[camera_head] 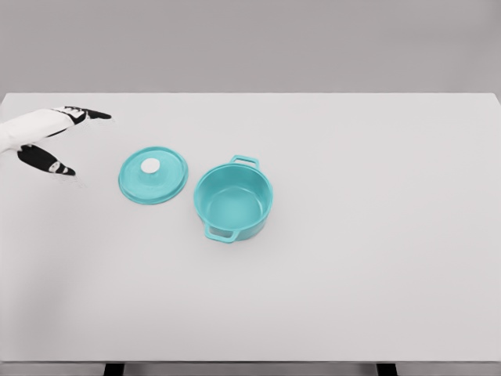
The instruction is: Open the lid of the pot with left arm
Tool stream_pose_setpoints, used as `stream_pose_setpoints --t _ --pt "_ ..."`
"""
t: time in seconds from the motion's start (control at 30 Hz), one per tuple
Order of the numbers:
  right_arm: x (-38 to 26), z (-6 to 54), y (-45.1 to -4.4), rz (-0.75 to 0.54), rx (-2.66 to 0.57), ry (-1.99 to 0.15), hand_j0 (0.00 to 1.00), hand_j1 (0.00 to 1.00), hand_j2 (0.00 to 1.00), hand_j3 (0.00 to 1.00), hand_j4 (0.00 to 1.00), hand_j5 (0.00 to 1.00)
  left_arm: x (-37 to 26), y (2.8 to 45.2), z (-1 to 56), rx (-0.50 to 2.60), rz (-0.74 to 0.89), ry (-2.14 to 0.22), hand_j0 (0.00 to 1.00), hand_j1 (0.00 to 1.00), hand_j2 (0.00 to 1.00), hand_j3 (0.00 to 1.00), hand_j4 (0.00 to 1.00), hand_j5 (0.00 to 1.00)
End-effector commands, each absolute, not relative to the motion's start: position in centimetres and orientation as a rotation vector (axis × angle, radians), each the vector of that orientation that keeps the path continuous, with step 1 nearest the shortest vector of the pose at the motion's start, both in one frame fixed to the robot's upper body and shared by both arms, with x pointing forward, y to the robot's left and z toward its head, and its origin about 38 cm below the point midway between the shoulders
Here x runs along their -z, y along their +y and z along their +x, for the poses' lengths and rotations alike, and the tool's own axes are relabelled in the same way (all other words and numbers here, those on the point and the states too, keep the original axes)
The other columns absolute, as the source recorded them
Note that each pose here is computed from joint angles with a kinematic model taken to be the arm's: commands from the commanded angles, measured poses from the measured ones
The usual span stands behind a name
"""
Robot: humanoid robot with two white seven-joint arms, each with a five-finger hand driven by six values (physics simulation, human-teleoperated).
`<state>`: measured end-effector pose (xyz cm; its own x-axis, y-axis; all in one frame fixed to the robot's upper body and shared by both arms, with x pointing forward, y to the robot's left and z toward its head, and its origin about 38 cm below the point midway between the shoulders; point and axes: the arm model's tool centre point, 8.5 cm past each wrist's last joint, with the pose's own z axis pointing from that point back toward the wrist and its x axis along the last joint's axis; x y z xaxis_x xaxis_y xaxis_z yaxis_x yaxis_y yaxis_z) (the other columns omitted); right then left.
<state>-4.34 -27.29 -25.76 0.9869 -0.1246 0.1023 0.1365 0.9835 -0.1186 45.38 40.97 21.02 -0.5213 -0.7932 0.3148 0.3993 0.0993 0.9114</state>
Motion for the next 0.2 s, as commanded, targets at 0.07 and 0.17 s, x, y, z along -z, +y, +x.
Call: stream_pose_setpoints --t 0.07,0.17 --pt "25.76 -4.33 -27.28 -0.126 0.132 -0.095 1.0 1.0 1.0 1.0 1.0 1.0 -22.77 42.09 45.45 1.554 0.471 -1.472 1.0 1.0 1.0 1.0 1.0 1.0" --pt "25.76 -4.33 -27.28 -0.126 0.132 -0.095 1.0 1.0 1.0 1.0 1.0 1.0 -22.58 42.02 45.41 1.571 0.477 -1.456 1.0 1.0 1.0 1.0 1.0 1.0"
